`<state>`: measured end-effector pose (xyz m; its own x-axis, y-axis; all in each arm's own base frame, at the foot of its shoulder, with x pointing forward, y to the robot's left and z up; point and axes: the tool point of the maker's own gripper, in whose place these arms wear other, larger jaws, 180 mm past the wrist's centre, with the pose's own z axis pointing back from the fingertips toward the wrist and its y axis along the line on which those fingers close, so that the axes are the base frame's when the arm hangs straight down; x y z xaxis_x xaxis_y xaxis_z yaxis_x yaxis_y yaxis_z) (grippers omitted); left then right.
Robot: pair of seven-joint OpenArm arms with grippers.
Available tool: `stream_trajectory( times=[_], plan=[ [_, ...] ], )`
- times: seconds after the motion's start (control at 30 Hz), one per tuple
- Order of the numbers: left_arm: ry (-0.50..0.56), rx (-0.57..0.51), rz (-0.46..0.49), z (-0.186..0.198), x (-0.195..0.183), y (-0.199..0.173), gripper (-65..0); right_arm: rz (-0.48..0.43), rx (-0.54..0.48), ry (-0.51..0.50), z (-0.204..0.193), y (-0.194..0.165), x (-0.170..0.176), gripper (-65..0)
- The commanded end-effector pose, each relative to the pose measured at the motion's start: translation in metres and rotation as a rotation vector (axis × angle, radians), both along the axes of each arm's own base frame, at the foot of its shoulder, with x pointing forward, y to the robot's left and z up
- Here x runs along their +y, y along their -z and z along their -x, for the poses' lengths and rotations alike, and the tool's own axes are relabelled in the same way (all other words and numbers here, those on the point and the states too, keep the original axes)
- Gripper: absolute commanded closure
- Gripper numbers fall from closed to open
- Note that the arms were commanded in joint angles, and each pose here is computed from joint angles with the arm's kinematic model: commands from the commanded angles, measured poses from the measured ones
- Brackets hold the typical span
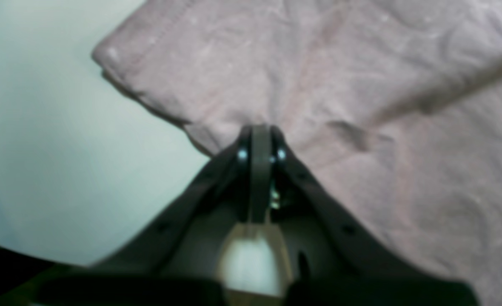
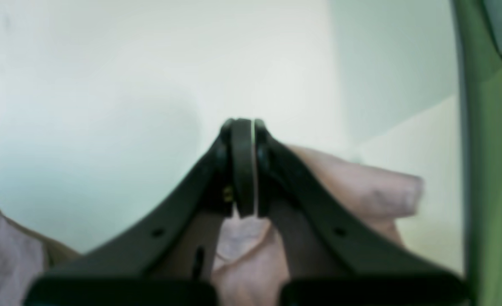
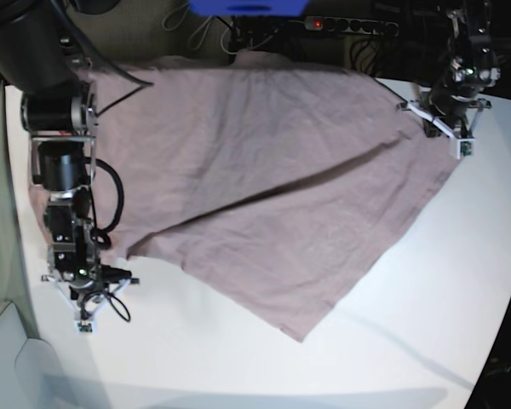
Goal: Layout the t-shirt on the table in an organized manner, then fold the t-shirt properly
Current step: 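Pull the shirt corners apart with both grippers to stretch it flat, then regrasp the shirt edges with both grippers and spread the shirt wide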
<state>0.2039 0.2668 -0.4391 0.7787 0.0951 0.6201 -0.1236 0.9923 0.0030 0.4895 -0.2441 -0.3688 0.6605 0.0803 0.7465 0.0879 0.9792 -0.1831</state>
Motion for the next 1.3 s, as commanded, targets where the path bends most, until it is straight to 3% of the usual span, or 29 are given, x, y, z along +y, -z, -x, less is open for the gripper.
stream_trajectory(
  times=[0.0,0.13,0.27,0.33,0.57,0.77,0.97,1.13,1.27],
  plan=[
    [-0.004,0.053,-0.012,0.009,0.003,0.006,-0.1,0.016,-0.091,0.004,-0.016,-0.039,-0.004,0.0],
    [-0.003,0.046,-0.011,0.007,0.003,0.004,-0.1,0.034,-0.083,-0.008,0.006,-0.067,0.006,0.0],
    [0.008,0.0,-0.016,-0.007,0.0,-0.009,-0.1,0.04,0.011,-0.015,0.049,-0.059,0.016,0.0],
    [0.013,-0.016,-0.019,-0.011,-0.001,-0.014,-0.1,0.043,0.079,-0.011,0.075,-0.047,0.018,0.0],
    [0.011,-0.015,-0.019,-0.012,0.0,-0.013,-0.1,0.026,0.279,0.139,0.165,0.008,-0.031,0.0],
    [0.009,-0.018,-0.018,-0.014,0.001,-0.013,-0.1,-0.006,0.408,0.216,0.196,0.06,-0.055,0.0],
    [-0.001,-0.013,-0.024,-0.01,0.005,-0.013,-0.1,-0.042,0.42,0.234,0.176,0.1,-0.064,0.0],
    [-0.067,-0.026,-0.03,-0.007,0.022,-0.016,-0.1,-0.076,0.381,0.246,0.128,0.1,-0.069,0.0],
    [-0.111,-0.031,-0.025,0.002,0.028,-0.018,-0.1,-0.061,0.347,0.176,0.088,0.088,-0.049,0.0]
  ],
)
